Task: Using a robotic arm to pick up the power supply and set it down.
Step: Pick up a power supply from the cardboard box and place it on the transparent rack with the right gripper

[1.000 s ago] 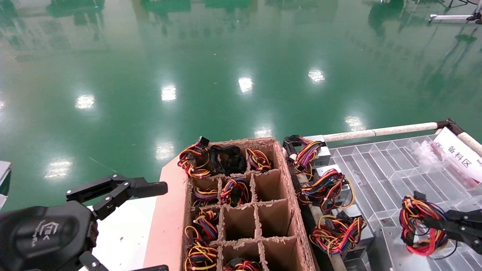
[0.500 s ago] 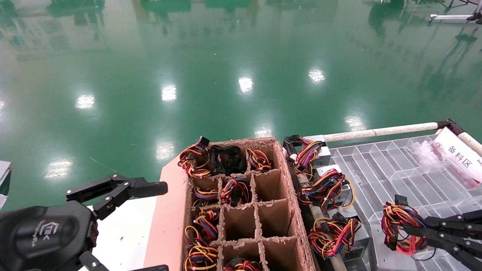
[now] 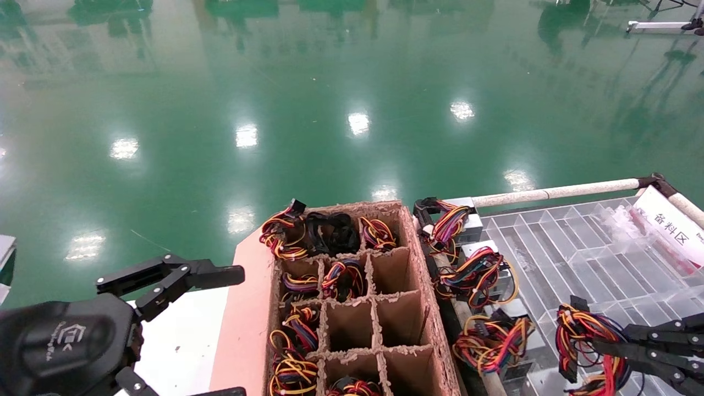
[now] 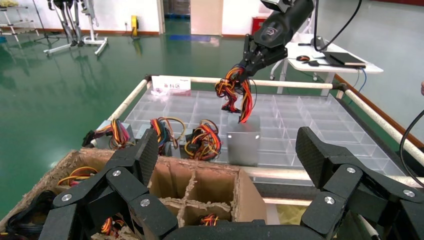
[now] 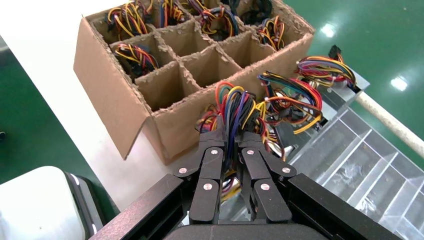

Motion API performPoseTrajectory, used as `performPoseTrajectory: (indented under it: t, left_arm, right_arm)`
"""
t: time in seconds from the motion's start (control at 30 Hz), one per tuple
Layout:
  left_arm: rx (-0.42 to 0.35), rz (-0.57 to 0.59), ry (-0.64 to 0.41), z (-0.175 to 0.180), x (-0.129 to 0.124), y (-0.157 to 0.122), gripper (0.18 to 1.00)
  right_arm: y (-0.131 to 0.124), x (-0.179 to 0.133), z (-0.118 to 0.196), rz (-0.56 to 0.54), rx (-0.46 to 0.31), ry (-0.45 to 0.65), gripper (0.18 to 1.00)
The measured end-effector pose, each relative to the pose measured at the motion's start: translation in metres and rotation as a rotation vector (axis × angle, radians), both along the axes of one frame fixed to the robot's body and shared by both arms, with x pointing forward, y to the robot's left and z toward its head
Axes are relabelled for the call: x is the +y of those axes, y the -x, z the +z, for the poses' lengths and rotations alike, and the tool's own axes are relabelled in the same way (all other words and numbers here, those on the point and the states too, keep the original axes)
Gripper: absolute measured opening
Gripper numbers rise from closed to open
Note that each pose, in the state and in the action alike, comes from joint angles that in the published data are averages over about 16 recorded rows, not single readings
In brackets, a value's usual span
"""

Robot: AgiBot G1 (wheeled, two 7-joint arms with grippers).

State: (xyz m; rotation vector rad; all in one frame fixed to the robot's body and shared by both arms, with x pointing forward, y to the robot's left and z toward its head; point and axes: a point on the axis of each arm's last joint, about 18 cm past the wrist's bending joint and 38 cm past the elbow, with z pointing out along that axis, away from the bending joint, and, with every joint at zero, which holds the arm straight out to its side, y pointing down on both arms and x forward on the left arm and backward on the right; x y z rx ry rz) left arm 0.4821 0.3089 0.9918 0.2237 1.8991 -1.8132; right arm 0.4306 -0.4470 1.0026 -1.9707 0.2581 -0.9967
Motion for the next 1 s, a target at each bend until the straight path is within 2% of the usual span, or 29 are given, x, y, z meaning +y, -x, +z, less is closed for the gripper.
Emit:
performPoseTrajectory:
  t: [0.53, 1.0]
  left_arm:
    - [0.0, 0.0, 0.0, 0.0, 0.0, 0.0, 1.001]
    - [0.0, 0.0, 0.0, 0.0, 0.0, 0.0, 1.001]
  right_arm:
    - [-0.017, 0.007, -0.012, 0.006, 0.023, -0.009, 0.196]
    - [-0.015, -0.002, -0.037, -0.021, 0.068, -0.039, 0.196]
